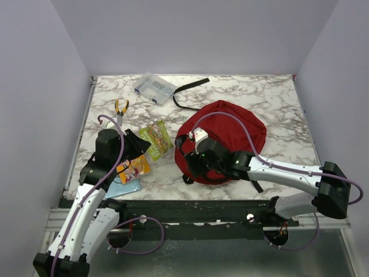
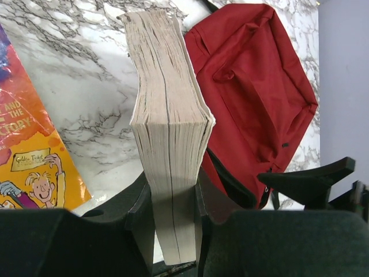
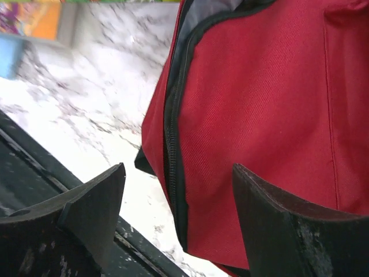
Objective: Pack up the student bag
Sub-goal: Place the book in the student bag.
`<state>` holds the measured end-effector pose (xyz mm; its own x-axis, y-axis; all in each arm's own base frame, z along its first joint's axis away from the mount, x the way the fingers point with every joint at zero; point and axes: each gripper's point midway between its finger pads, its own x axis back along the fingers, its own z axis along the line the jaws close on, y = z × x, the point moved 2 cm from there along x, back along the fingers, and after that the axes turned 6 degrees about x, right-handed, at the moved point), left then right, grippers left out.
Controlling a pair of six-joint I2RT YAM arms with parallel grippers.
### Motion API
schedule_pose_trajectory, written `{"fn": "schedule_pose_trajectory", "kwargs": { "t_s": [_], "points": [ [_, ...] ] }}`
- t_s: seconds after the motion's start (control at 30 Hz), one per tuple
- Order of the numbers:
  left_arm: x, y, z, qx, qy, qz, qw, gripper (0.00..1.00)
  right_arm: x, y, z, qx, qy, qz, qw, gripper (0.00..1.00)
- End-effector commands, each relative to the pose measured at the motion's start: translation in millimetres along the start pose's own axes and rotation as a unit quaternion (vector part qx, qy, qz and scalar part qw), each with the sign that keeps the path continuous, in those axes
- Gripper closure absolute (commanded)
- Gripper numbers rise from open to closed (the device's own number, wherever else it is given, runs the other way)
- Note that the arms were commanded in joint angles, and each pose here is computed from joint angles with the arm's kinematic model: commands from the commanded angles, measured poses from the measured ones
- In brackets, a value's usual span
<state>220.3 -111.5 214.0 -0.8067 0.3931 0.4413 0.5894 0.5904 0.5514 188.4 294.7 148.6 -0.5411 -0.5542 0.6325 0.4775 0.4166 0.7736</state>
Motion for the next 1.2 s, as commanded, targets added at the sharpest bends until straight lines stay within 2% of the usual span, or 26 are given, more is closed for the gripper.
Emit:
{"fn": "schedule_pose_trajectory", "kwargs": {
  "t_s": [0.0, 0.07, 0.23, 0.4, 0.5, 0.6, 0.63, 0.7, 0.77, 0.93, 1.17],
  "points": [
    [2.5, 2.2, -16.3, 0.002, -0.043, 0.004, 0.999, 1.0, -3.4, -9.3, -23.4, 0.049, -0.12, 0.035, 0.991, 0.26],
    [3.6, 0.5, -19.3, 0.003, -0.05, 0.011, 0.999, 1.0, -4.6, -10.6, -32.3, 0.055, -0.157, 0.049, 0.985, 0.31],
    [3.6, 1.8, -21.1, 0.002, -0.052, 0.012, 0.999, 1.0, -12.8, -17.8, -51.0, 0.089, -0.224, 0.069, 0.968, 0.35],
    [5.3, -3.1, -31.2, 0.004, -0.074, 0.04, 0.996, 1.0, -28.1, -23.5, -53.3, 0.095, -0.243, 0.078, 0.962, 0.43],
    [7.2, -2.9, -31.6, -0.005, -0.075, 0.043, 0.996, 1.0, -32.4, -17.7, -50.8, 0.08, -0.245, 0.064, 0.964, 0.6],
    [15.4, 3.2, -28.1, -0.017, -0.049, 0.038, 0.998, 1.0, -23.5, 2.5, -48.6, 0.052, -0.247, 0.035, 0.967, 0.86],
    [18.2, 4.6, -27.5, -0.023, -0.045, 0.036, 0.998, 1.0, -18.4, 9.9, -48.0, 0.043, -0.244, 0.018, 0.969, 0.92],
    [24.3, 6.8, -28.0, -0.028, -0.041, 0.03, 0.998, 1.0, -8.5, 25.4, -46.2, 0.023, -0.231, -0.02, 0.972, 0.96],
    [31.6, 6.3, -34.8, -0.026, -0.054, 0.035, 0.998, 1.0, 3.3, 41.1, -44.7, -0.001, -0.213, -0.05, 0.976, 0.99],
    [49.6, -7.1, -61.7, 0.005, -0.123, 0.086, 0.989, 1.0, 26.6, 72.2, -40.7, -0.07, -0.129, -0.131, 0.981, 0.99],
    [59.8, -34.4, -75.0, 0.101, -0.19, 0.158, 0.964, 1.0, 46.7, 92.6, -47.1, -0.122, -0.129, -0.186, 0.966, 0.99]
  ]
}}
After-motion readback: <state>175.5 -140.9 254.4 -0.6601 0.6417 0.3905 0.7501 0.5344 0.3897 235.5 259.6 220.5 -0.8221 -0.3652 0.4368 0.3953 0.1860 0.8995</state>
